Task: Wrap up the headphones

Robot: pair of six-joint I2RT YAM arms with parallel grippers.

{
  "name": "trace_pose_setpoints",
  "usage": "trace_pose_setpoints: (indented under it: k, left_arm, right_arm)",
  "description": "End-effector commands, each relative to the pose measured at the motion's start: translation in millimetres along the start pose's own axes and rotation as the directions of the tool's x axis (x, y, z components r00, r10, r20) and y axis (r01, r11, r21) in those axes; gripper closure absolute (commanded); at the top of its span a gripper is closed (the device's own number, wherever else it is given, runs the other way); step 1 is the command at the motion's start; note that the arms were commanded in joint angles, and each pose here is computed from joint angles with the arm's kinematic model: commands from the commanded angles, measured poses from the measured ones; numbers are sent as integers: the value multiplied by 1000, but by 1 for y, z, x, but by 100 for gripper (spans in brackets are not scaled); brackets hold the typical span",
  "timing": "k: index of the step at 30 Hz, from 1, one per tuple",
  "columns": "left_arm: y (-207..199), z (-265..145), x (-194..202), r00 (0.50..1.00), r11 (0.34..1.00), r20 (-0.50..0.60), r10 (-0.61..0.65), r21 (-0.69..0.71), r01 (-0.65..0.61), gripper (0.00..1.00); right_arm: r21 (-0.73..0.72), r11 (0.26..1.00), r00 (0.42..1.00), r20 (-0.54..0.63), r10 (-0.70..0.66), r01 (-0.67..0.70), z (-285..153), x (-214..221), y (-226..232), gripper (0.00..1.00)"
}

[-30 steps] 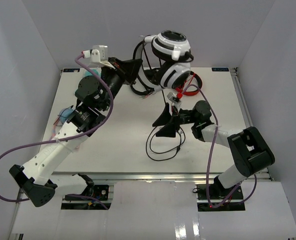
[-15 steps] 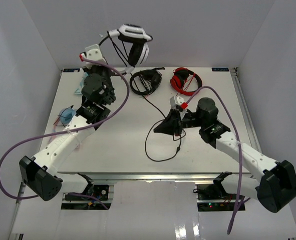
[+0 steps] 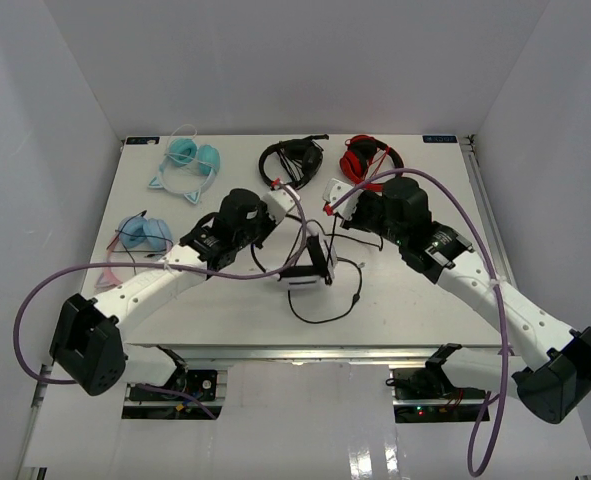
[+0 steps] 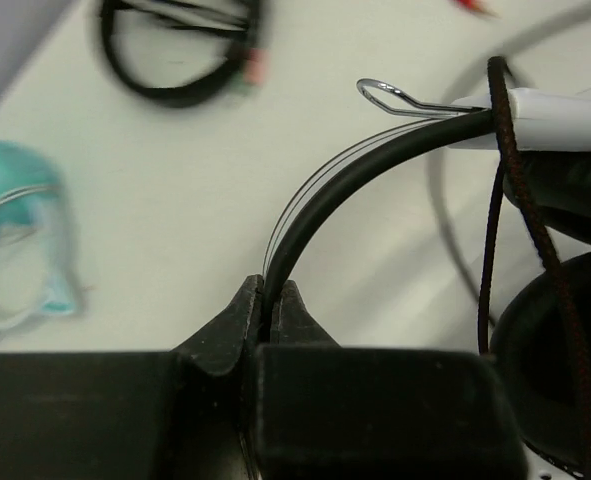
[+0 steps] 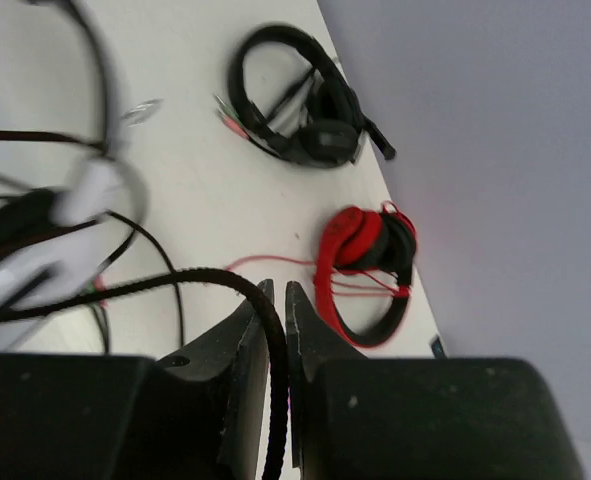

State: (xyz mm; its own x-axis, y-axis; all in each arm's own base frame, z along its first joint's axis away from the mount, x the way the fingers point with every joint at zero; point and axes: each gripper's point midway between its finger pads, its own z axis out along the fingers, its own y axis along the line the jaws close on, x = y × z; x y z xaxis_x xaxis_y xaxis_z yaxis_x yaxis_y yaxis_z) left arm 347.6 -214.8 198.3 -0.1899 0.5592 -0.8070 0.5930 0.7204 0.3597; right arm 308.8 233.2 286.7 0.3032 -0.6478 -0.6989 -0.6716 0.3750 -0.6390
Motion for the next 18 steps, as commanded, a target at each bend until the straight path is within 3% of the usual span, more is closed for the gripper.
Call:
trace_pose_setpoints:
  k: [1, 5, 8, 10, 15, 18]
  left_arm:
    - [-57, -72, -77, 936, 921, 348, -46, 377, -95, 100]
    - [-75, -111, -104, 888, 853, 423, -183, 518, -71, 100]
    - [-78, -138, -128, 818, 810, 480, -318, 586, -29, 100]
    - [-79, -155, -143, 767, 778, 507, -393, 628, -16, 100]
    - [-80, -168, -156, 721, 743, 520, -458, 669, -11, 100]
    - [-82, -164, -156, 732, 737, 501, -462, 676, 2, 100]
  right_arm:
    - [91, 991, 985, -148, -86, 100, 0, 40, -24, 84]
    - [-72, 994, 995, -70, 74, -79, 11, 64, 11, 84]
    - [-284, 933, 969, 48, 242, -219, 12, 53, 50, 86]
    - [-340, 903, 950, 68, 304, -265, 11, 48, 59, 88]
    - [-349, 881, 924, 93, 372, -319, 9, 34, 51, 88]
    - [-345, 870, 905, 111, 410, -352, 6, 28, 42, 88]
